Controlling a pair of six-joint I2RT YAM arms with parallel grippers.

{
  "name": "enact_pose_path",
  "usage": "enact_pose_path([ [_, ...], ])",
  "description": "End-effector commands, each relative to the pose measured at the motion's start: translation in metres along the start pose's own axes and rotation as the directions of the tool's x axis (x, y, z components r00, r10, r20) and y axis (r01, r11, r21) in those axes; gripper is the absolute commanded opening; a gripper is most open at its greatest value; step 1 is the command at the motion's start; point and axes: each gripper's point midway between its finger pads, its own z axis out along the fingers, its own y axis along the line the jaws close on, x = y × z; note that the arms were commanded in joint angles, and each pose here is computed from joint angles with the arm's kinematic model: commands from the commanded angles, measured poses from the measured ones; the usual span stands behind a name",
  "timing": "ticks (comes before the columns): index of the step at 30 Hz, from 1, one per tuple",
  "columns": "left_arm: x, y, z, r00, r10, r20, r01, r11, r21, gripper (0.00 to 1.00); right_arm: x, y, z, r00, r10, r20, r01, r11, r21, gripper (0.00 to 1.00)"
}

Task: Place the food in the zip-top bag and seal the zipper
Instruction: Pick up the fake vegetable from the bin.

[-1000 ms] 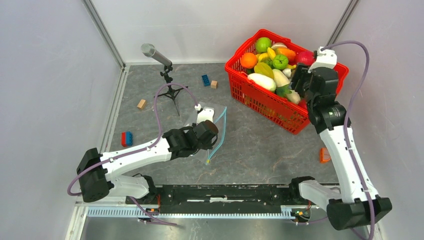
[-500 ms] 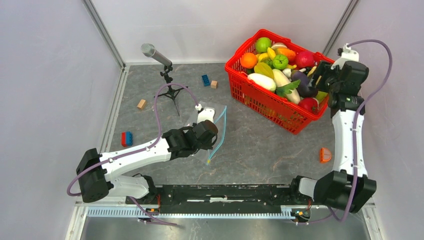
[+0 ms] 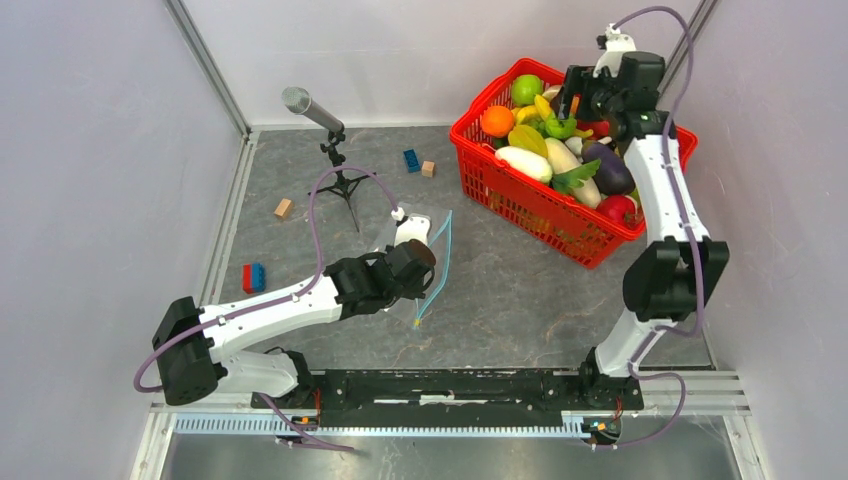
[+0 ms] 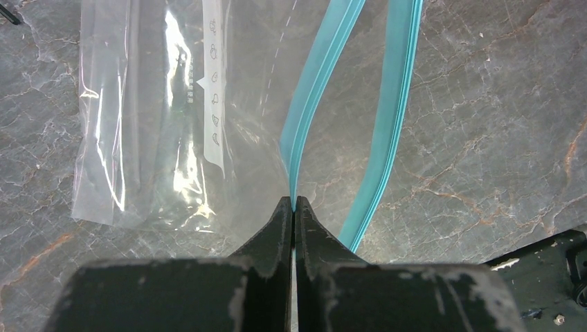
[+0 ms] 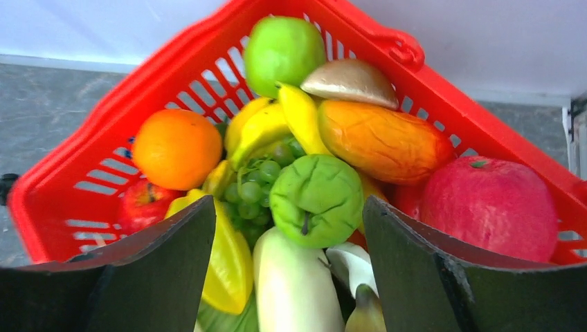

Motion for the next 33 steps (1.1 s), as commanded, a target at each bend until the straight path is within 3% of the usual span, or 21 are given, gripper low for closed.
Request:
enact_pose_path([
  [1,-0.019,-0.007,-0.006,0.999,-0.002,0.054,0.000,0.999,0.039,0.02,0.015,-0.011,0.020,0.997,-0.042,-0.070,0.046,0.997,0.061,0.82],
  [8,-0.017,-0.007,-0.007,0.999,-0.008,0.046,0.006,0.999,0.043,0.02,0.052,-0.010,0.043,0.980,-0.082,-0.181,0.104,0.988,0.116,0.83],
  [10,-0.016,-0.007,-0.006,0.999,-0.012,0.044,0.010,0.999,0.041,0.02,0.057,-0.009,0.044,0.979,-0.075,-0.187,0.096,0.990,0.108,0.77],
  [11,-0.017,-0.007,-0.007,0.999,-0.013,0.045,0.011,0.999,0.043,0.02,0.057,-0.008,0.043,0.980,-0.073,-0.183,0.093,0.990,0.106,0.70],
  [16,-0.018,-0.008,-0.009,0.999,-0.015,0.048,0.012,0.999,0.051,0.02,0.021,0.000,0.017,0.995,-0.088,-0.054,0.093,0.989,0.114,0.41],
  [23,-0.019,-0.004,-0.012,0.998,-0.021,0.056,0.019,0.999,0.045,0.02,-0.039,0.037,-0.049,0.982,-0.117,0.151,0.116,0.993,0.016,0.42],
  [27,-0.021,-0.004,-0.013,0.998,-0.024,0.064,0.022,0.999,0.042,0.02,-0.025,0.082,-0.097,0.973,-0.047,0.227,0.089,0.979,-0.182,0.42],
  [33,-0.027,-0.008,-0.011,0.998,-0.017,0.067,0.014,0.999,0.045,0.02,0.073,0.188,-0.163,0.978,0.033,0.205,0.087,0.832,-0.548,0.44],
])
